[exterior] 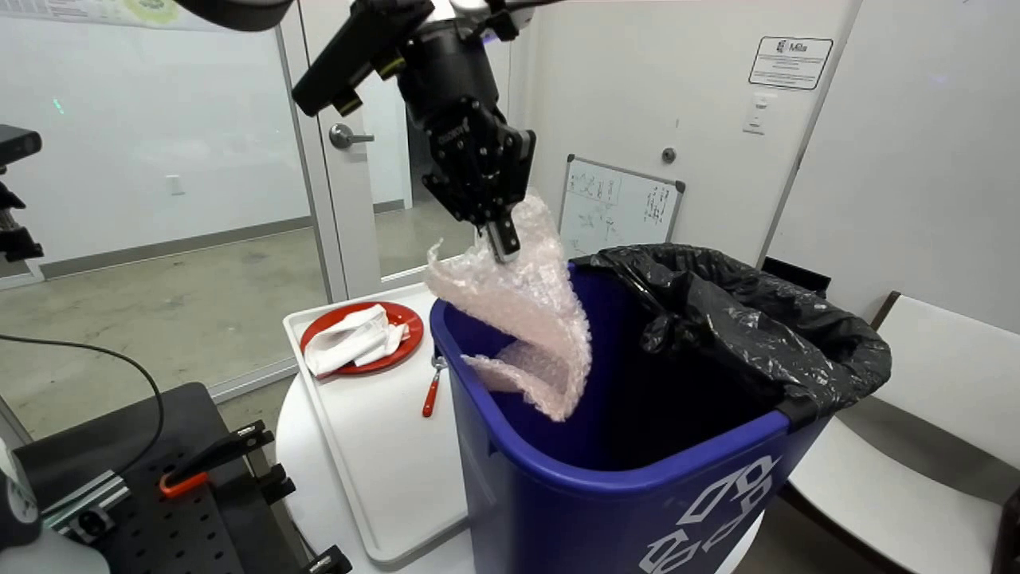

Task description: Pick up the paper garbage and put it in the bin

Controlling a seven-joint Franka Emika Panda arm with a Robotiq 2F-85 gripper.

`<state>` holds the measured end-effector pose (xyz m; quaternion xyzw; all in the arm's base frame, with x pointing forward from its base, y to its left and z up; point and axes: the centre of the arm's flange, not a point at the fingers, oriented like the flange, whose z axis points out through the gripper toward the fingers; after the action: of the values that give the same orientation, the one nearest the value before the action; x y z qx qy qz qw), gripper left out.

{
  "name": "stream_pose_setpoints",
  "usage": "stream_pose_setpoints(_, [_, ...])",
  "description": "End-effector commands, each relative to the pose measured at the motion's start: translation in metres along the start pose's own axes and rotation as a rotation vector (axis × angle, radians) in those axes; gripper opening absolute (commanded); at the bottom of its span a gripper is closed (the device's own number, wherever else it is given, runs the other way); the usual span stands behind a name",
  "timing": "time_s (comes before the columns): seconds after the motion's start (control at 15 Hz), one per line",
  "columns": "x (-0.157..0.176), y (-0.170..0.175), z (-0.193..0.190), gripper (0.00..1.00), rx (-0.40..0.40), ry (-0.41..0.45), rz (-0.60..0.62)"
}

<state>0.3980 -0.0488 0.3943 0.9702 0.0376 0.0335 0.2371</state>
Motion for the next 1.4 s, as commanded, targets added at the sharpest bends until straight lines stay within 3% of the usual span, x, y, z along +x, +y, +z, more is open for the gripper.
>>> stream_pose_setpoints(0.0, [0.006, 0.006, 0.022, 0.07, 0.085, 0.031, 0.078])
stream_pose_setpoints(0.07, [0.005, 0.008, 0.027, 0.07, 0.11, 0.034, 0.098])
stream_pose_setpoints(0.13, [0.004, 0.011, 0.033, 0.16, 0.149, 0.028, 0.108])
stream_pose_setpoints(0.2, [0.003, 0.012, 0.037, 0.33, 0.171, 0.03, 0.126])
stream_pose_setpoints(0.47, [0.003, 0.007, 0.048, 0.62, 0.23, 0.028, 0.179])
stream_pose_setpoints(0.8, [0.001, 0.004, 0.025, 0.98, 0.18, 0.046, 0.193])
stream_pose_setpoints(1.33, [-0.011, -0.002, -0.065, 1.0, -0.019, 0.133, 0.22])
